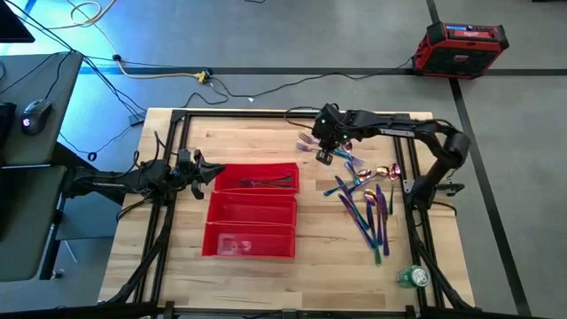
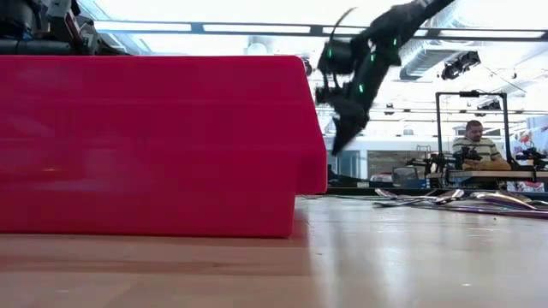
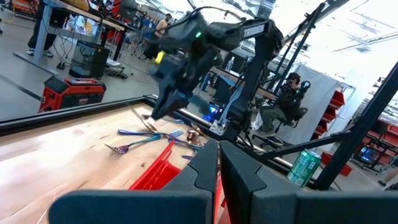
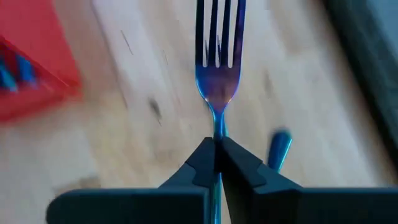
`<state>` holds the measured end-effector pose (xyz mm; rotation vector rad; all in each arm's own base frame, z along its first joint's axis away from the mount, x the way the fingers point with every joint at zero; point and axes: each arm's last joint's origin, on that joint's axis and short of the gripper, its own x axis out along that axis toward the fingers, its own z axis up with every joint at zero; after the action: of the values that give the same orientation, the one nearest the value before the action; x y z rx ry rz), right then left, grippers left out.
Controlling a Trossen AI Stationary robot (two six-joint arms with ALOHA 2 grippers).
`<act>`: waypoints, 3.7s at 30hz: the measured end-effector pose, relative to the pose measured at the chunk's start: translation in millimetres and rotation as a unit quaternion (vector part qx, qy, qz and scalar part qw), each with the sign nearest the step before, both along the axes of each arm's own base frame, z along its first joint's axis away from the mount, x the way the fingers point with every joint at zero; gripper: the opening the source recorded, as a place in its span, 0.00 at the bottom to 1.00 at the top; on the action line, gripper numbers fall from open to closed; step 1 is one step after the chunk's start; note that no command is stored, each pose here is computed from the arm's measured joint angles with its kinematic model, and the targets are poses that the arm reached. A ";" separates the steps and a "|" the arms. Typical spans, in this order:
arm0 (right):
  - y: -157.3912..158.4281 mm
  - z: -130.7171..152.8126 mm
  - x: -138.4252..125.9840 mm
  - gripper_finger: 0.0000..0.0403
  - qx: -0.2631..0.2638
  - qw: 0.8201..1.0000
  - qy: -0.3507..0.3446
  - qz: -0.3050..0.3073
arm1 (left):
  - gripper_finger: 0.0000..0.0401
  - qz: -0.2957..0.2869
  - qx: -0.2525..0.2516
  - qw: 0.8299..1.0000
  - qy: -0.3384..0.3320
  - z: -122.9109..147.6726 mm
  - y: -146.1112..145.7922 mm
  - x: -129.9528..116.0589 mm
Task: Sort silverware
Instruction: Put the purple fork into the top red bin, then adjust the top red bin, then put the purple fork into the top red bin
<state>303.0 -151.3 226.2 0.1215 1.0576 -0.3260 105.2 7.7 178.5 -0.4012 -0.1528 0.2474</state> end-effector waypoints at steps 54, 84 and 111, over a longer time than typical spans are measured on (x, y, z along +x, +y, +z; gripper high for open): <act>103.1 101.6 127.7 0.33 0.007 0.969 -0.129 0.211 | 0.00 -0.010 0.001 1.000 -0.005 1.0 -0.5 0.0; 111.9 -52.6 55.9 0.33 0.131 0.985 0.079 0.073 | 0.00 -0.012 -0.003 1.000 -0.010 1.8 -0.6 0.0; 60.6 -5.0 35.1 0.33 -0.028 0.995 0.074 0.061 | 0.00 -0.012 -0.002 1.000 -0.009 1.7 -0.6 0.0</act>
<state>338.1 -90.7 221.2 -0.0192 1.1968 -0.2567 105.2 7.1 180.2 -0.4092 -0.1662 0.2210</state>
